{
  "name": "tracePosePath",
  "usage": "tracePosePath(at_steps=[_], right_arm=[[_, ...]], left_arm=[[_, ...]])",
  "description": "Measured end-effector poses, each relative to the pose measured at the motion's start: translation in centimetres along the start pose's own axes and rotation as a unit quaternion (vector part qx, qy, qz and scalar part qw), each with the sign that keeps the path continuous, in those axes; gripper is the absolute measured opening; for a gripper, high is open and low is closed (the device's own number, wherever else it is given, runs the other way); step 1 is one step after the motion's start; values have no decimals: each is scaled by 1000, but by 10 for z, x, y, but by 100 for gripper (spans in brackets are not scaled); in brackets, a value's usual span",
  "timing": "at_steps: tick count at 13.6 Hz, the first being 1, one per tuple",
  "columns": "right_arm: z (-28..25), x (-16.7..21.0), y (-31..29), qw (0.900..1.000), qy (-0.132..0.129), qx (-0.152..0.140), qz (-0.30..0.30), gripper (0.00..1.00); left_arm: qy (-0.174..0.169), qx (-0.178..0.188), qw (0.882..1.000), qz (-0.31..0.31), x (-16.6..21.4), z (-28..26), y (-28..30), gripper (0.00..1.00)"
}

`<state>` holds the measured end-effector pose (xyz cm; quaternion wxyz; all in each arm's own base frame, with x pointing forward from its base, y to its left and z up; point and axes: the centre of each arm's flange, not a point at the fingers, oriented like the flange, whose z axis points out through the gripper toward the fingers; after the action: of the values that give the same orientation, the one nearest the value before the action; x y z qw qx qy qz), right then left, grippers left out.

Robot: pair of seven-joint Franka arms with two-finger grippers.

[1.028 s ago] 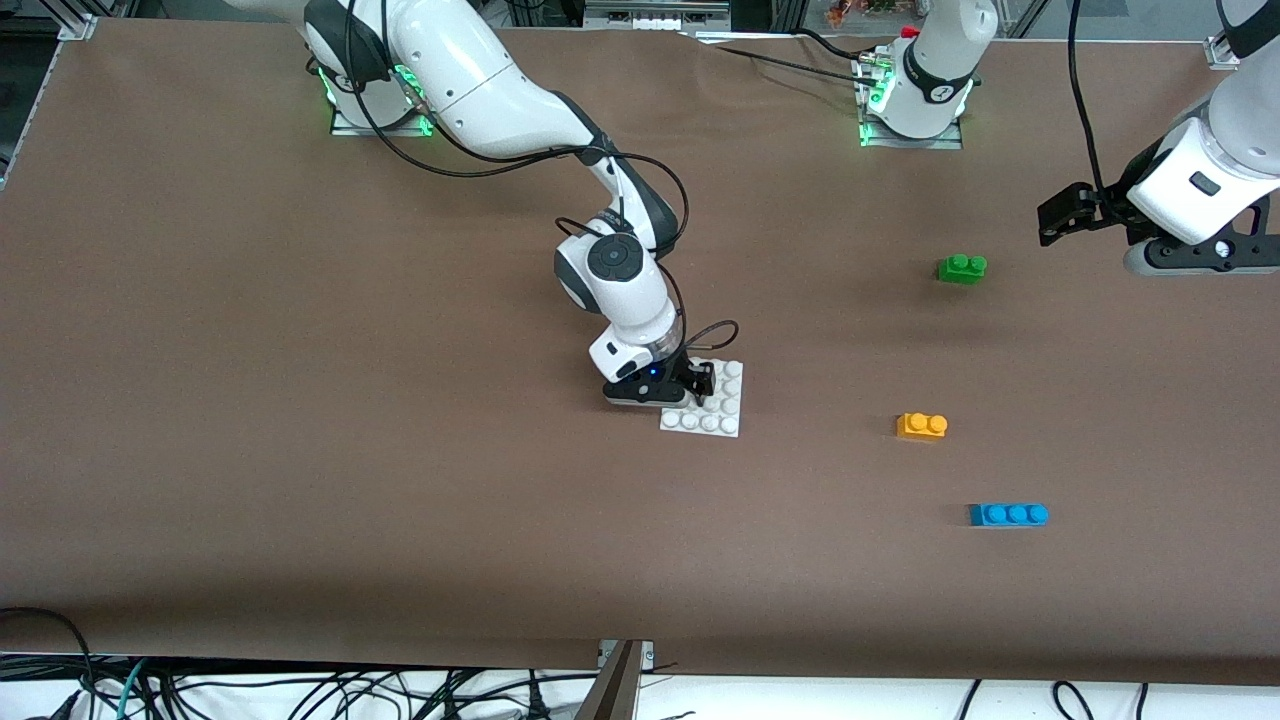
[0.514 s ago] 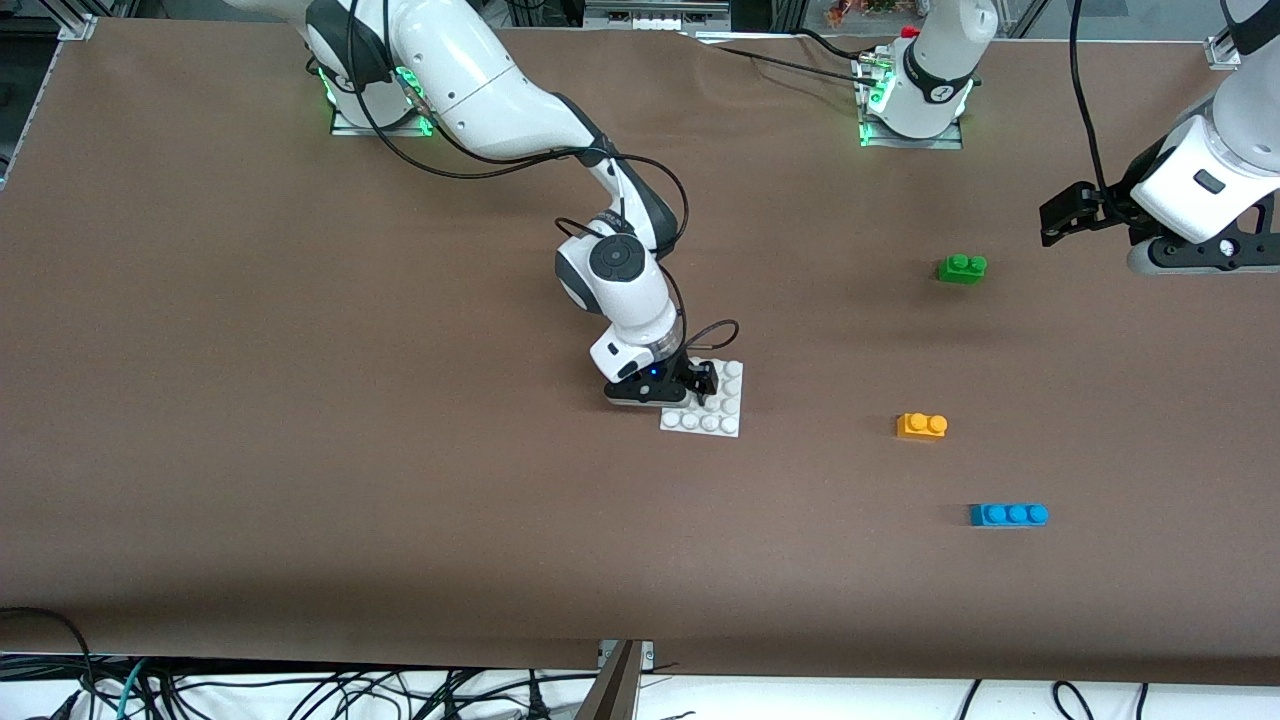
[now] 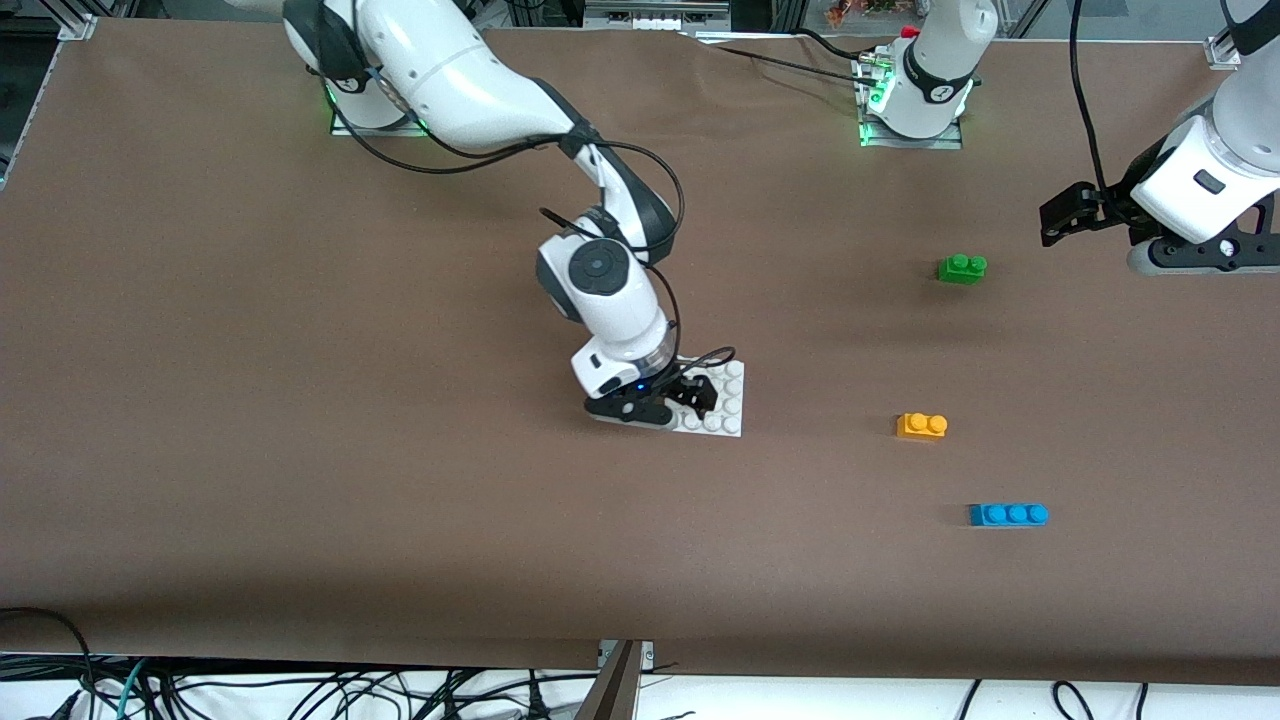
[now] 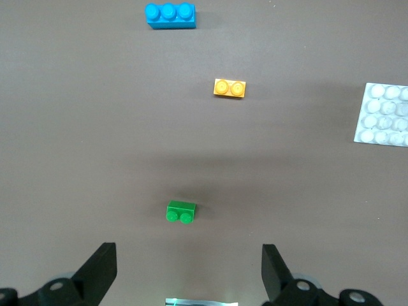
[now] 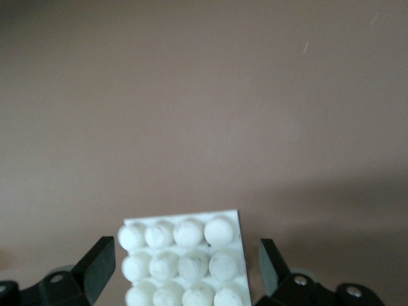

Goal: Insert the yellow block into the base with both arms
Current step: 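Open the right gripper and draw it back from the plate, then move the left gripper down over the yellow block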

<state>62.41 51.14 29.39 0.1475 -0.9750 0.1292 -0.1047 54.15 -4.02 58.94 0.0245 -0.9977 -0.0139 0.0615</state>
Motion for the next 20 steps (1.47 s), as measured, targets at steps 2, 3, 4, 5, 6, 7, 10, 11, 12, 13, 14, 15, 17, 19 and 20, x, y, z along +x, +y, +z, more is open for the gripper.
tracePosePath(at_steps=[2,3,4,5,6,7,10,11,12,13,14,15,17,19,20], right_arm=[[-71,58,29,1000,-20,-17,-11,100],[-110,86,53,999,-36,-28,-21,100],[-147,108,80,997,-55,-41,-31,100],[-187,126,114,995,-75,-55,-41,100],[-227,139,148,992,-94,-65,-49,100],[-265,147,181,990,-110,-74,-56,100],[-357,144,264,982,-121,-110,-100,100],[-379,136,281,979,-116,-124,-115,100],[-395,127,292,976,-113,-133,-128,100],[-407,118,300,974,-115,-138,-141,100],[-415,112,306,972,-118,-139,-150,100],[-420,109,312,971,-120,-138,-153,100],[-420,109,320,970,-124,-139,-154,100],[-417,109,322,970,-127,-140,-154,100],[-417,109,322,970,-127,-140,-154,100]], left_arm=[[-2,-3,1000,1,1,2,1,100],[-5,-11,1000,1,2,4,3,100],[-11,-21,1000,1,5,8,5,100],[-17,-31,999,1,10,16,7,100],[-17,-36,999,-1,20,27,8,100],[-14,-38,999,-3,33,41,7,100],[0,-42,999,-10,74,93,7,100],[8,-43,999,-11,88,111,8,100],[16,-44,999,-12,100,129,10,100],[26,-45,999,-13,112,149,11,100],[35,-46,998,-15,124,171,13,100],[44,-47,998,-16,134,195,14,100],[59,-48,997,-19,148,243,17,100],[76,-49,996,-17,150,289,22,100],[83,-50,995,-14,146,310,28,100]])
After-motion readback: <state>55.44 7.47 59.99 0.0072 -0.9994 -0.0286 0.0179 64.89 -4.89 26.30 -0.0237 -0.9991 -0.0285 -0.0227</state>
